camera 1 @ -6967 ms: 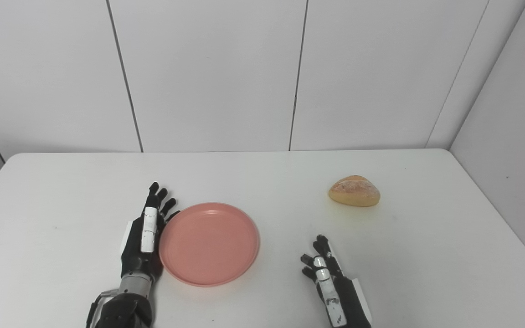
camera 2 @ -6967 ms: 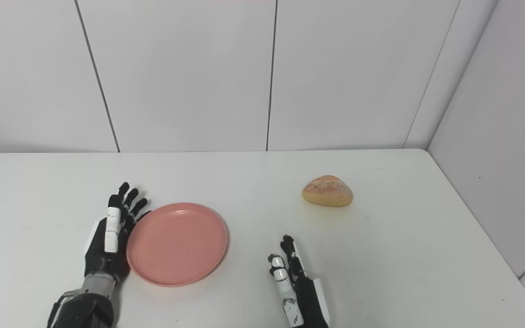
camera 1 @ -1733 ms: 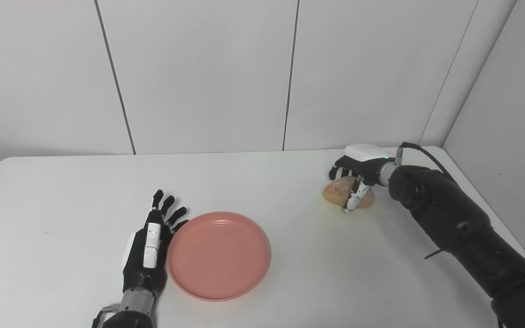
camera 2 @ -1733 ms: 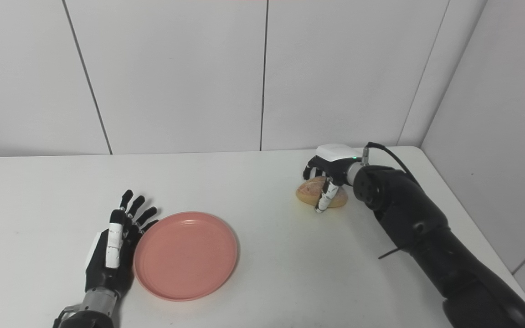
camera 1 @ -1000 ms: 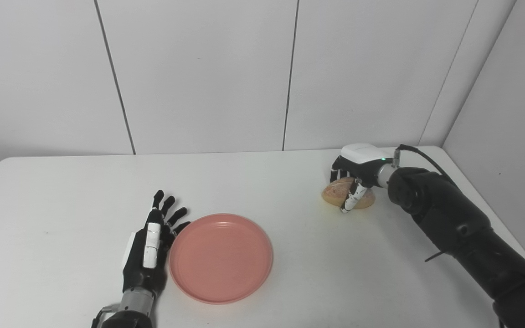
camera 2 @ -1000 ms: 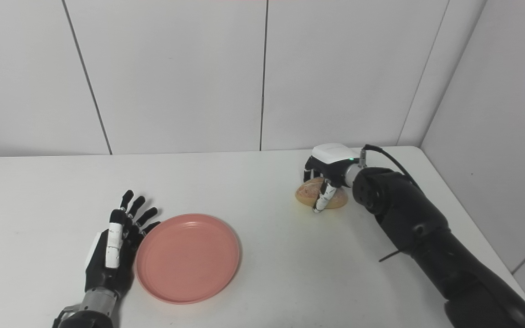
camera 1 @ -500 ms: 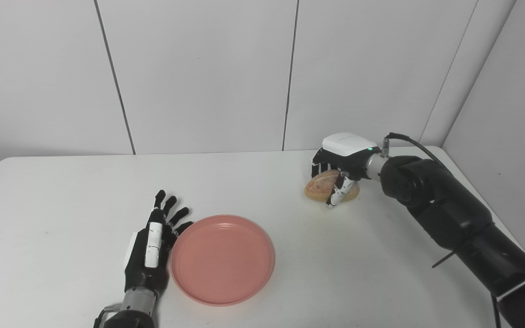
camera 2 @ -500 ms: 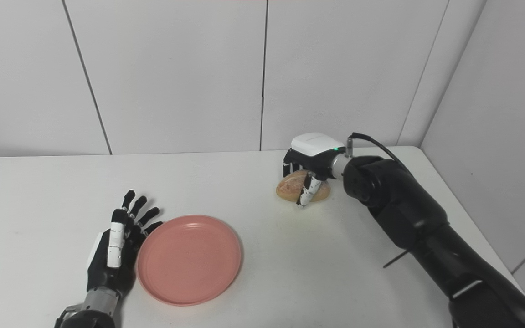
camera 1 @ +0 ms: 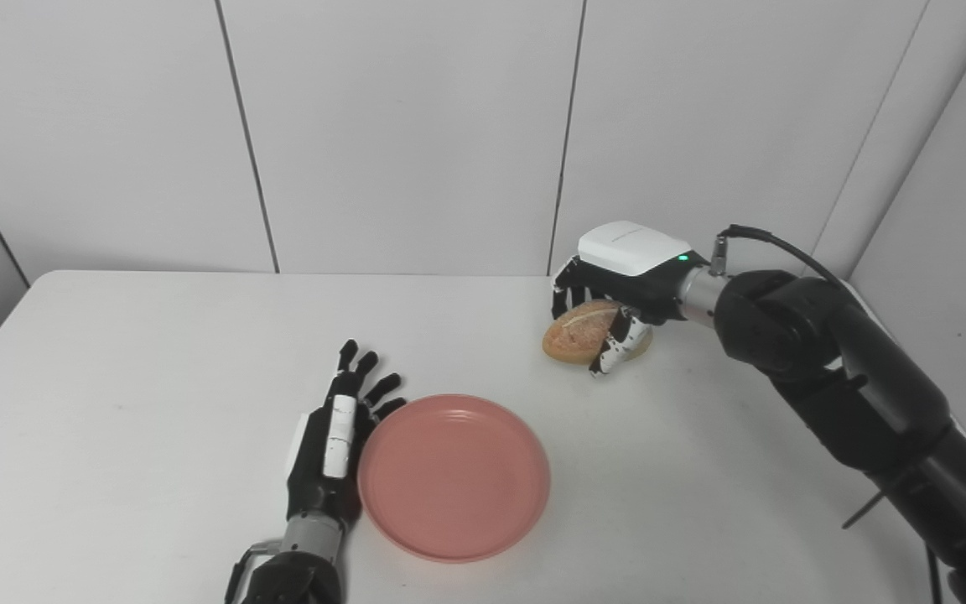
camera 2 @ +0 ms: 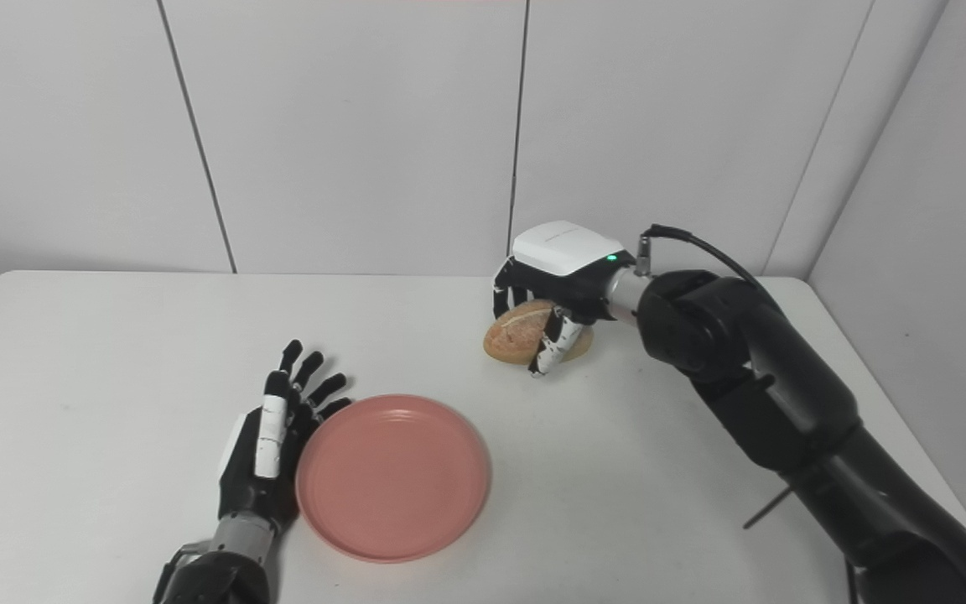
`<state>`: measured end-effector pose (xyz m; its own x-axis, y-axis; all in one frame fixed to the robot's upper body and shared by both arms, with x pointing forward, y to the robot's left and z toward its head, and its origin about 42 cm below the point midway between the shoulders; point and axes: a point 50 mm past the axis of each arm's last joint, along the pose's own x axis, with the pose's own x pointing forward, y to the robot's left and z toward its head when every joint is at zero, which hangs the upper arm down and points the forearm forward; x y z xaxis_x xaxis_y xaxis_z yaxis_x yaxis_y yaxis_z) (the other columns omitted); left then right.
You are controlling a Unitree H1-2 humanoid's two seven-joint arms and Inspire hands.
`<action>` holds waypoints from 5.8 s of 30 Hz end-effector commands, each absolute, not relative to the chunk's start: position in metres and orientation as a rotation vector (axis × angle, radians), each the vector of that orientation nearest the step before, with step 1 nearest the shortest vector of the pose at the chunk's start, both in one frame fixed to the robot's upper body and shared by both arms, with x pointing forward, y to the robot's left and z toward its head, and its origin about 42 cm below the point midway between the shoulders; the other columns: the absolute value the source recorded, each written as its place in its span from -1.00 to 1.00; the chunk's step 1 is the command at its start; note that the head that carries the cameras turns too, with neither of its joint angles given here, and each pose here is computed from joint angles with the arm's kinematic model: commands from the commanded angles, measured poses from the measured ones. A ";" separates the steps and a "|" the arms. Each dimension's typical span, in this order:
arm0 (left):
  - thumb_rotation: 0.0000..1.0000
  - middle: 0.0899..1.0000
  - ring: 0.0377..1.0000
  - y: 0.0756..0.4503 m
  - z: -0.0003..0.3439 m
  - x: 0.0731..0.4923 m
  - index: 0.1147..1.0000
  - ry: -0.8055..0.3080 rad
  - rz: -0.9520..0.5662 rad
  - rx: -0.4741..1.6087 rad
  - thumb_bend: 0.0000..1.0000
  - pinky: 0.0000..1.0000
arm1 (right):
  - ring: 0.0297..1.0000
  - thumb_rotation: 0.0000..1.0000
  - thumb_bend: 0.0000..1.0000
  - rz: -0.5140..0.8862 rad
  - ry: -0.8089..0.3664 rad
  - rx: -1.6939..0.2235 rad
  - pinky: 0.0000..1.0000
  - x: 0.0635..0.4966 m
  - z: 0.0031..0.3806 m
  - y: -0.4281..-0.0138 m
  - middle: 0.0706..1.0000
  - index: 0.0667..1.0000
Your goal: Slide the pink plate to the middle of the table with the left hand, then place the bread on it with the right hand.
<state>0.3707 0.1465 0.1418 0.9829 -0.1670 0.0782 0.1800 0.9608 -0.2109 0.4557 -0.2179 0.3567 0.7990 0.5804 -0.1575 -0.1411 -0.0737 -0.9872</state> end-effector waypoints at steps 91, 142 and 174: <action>0.95 0.87 0.64 0.127 0.153 0.363 1.00 0.033 -0.166 -0.192 0.77 0.66 | -0.22 -1.00 0.04 0.911 -0.545 -1.633 -0.36 0.407 0.300 -0.118 -0.05 -0.07; 0.93 0.93 0.82 0.138 0.155 0.364 1.00 0.006 -0.151 -0.184 0.79 0.57 | 0.56 0.74 0.74 0.516 -0.434 -1.015 0.31 0.383 0.288 -0.189 0.64 0.65; 1.00 1.00 1.00 0.122 0.140 0.329 1.00 -0.162 -0.178 0.089 0.54 1.00 | 0.95 1.00 0.40 -0.170 -0.283 0.051 1.00 0.319 0.124 -0.132 0.95 0.98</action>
<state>0.3304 0.1272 0.1349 0.9778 -0.1785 0.1100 0.1673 0.9804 0.1037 0.3263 -0.1408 0.1344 0.9460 -0.1653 0.2790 0.1616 0.9862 0.0363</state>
